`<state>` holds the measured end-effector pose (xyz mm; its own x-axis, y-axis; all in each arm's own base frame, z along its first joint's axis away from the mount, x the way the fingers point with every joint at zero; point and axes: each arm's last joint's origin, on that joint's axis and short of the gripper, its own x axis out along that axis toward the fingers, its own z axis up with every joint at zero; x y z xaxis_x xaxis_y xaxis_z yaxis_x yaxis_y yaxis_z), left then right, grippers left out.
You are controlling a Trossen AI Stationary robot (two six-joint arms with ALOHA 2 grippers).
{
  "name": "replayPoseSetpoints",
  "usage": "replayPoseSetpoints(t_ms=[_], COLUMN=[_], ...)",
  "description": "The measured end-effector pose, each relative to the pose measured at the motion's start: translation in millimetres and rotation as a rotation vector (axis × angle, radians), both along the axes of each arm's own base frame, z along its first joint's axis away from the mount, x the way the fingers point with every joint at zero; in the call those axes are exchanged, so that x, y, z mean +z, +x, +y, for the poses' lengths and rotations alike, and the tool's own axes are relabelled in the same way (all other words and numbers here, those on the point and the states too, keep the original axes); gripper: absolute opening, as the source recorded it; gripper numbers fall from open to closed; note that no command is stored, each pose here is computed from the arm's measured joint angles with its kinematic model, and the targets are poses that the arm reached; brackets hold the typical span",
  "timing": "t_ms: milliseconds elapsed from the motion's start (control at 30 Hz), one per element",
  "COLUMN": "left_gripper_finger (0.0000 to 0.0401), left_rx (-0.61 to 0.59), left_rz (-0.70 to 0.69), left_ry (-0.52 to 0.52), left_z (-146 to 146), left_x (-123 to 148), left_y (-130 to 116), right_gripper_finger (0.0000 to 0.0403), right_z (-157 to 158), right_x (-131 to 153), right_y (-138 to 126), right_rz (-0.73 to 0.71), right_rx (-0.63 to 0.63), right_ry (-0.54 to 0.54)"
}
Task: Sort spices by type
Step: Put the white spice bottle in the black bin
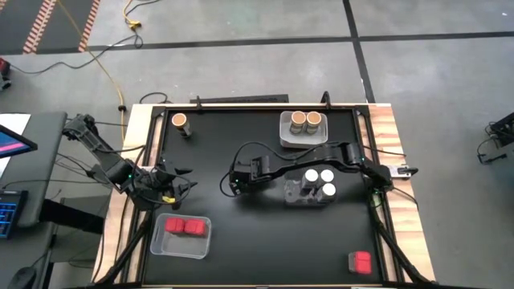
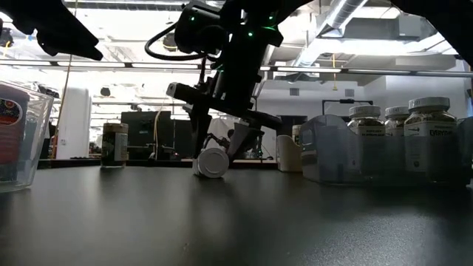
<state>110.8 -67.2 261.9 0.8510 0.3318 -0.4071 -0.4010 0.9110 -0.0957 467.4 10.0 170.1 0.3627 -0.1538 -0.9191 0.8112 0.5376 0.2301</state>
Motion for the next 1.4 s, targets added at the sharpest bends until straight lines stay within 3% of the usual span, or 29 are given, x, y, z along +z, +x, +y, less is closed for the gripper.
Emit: replayPoseSetpoints(t_ms=[200,400,767,1067,1400], left_gripper_finger=[0.0222,0.0222,0.0222,0.0222,0.0222], left_rx=[0.001,0.006,0.007,0.007,0.007], left_rz=[-0.001,-0.001,-0.001,-0.001,-0.001], left_ry=[-0.001,-0.016,-0.022,-0.023,-0.023], left_z=[0,0,0,0,0], left_x=[0,0,-1,-1,-1], left_y=[0,0,0,0,0], right_gripper_finger=[0.0297,0.0291,0.0230,0.0239,0.0233], right_z=[2,3,3,-7,-36], right_x=[-24,-23,-15,18,85], right_y=[6,6,8,8,5], right_rz=[0.028,0.034,0.045,0.106,0.064], right_rx=[0.000,-0.023,0.019,0.069,0.091], right_ry=[0.031,0.037,0.033,0.052,0.330])
